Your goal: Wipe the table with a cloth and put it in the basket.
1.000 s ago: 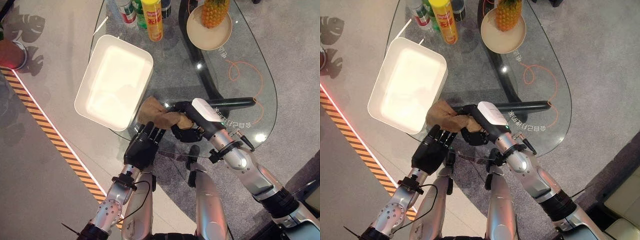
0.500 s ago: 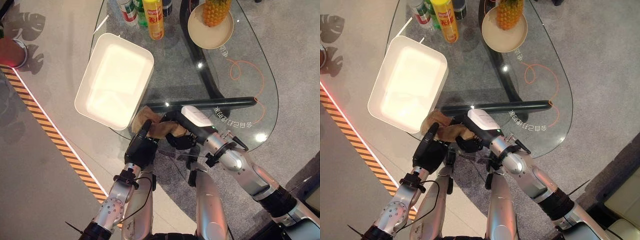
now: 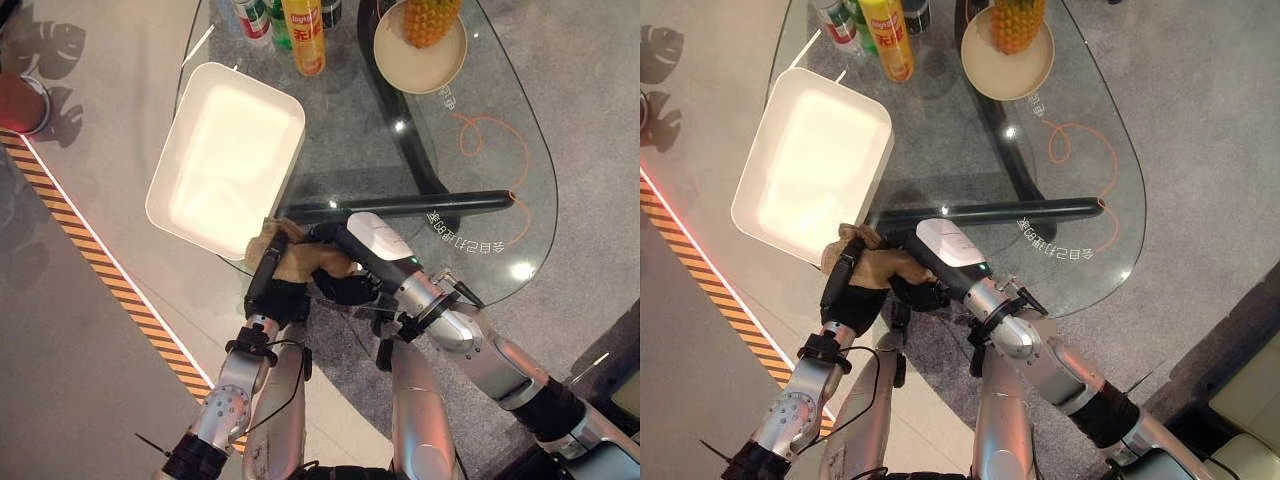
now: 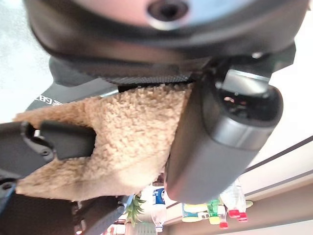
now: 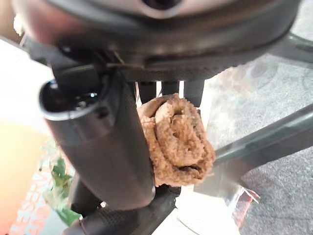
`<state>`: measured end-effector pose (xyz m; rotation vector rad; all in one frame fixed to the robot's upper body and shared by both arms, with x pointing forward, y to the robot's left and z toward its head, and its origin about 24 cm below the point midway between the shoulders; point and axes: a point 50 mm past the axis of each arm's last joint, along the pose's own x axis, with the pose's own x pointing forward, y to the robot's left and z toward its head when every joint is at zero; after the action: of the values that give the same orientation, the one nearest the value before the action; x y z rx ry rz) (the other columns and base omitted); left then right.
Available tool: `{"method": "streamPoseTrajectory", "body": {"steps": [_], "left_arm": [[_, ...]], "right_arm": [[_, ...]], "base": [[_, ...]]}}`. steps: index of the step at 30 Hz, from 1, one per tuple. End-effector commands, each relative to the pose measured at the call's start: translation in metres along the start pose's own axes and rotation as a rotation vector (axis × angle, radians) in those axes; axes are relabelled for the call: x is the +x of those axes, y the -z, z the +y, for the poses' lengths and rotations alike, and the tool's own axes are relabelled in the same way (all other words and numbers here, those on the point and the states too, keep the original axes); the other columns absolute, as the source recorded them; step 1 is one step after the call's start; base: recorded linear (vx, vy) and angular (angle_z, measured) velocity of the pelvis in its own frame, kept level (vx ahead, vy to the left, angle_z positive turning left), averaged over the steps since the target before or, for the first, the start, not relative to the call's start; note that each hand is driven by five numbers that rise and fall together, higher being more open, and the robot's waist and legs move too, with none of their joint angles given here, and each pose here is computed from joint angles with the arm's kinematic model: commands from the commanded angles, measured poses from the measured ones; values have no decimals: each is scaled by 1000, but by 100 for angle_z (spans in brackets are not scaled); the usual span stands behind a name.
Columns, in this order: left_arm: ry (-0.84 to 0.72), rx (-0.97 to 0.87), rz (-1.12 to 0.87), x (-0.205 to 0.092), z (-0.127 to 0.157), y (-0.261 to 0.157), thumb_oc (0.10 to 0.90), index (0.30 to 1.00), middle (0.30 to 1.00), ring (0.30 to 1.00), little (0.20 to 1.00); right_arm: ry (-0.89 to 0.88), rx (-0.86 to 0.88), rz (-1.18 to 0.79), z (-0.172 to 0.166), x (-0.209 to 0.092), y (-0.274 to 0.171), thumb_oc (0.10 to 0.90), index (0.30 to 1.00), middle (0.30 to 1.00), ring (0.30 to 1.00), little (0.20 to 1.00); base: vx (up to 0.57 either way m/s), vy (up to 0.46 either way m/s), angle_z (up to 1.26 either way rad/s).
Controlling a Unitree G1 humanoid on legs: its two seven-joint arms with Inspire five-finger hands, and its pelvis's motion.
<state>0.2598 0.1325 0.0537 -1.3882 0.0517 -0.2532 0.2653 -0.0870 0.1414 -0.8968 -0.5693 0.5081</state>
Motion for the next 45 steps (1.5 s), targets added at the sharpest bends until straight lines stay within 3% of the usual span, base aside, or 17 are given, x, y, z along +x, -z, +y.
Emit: {"method": "streamPoseTrajectory", "body": {"steps": [1, 4, 5, 18, 24, 35, 40, 45], "left_arm": [[388, -121, 34, -3, -72, 13, 100, 300, 300, 300, 200], [383, -126, 29, -4, -71, 13, 100, 300, 300, 300, 200], [381, -125, 27, -4, -71, 13, 100, 300, 300, 300, 200], [370, -120, 17, -3, -72, 11, 100, 300, 300, 300, 200], [360, -114, 3, -5, -70, 9, 100, 300, 300, 300, 200], [350, -104, -24, -9, -65, 4, 100, 300, 300, 300, 200], [348, -31, -58, -9, -65, -2, 100, 300, 300, 300, 200], [350, 163, -117, -10, -65, -13, 100, 300, 300, 300, 200]], "right_arm": [[143, 78, -140, -17, 2, -29, 100, 300, 300, 300, 200], [181, 91, -127, -17, 0, -28, 133, 328, 328, 328, 233], [201, 94, -122, -19, 0, -27, 800, 900, 900, 900, 900], [411, 121, -104, -39, -3, -23, 800, 900, 900, 900, 900], [582, 135, -115, -57, -14, -23, 800, 900, 900, 900, 900], [720, 161, -97, -69, -31, -16, 800, 900, 900, 900, 900], [737, 168, -68, -71, -34, -11, 800, 900, 900, 900, 900], [690, 187, -23, -68, -36, -5, 800, 900, 900, 900, 900]], "base": [[0, 0, 0], [0, 0, 0], [0, 0, 0], [0, 0, 0], [0, 0, 0], [1, 1, -3], [0, -1, -5], [0, 0, 0]]}}
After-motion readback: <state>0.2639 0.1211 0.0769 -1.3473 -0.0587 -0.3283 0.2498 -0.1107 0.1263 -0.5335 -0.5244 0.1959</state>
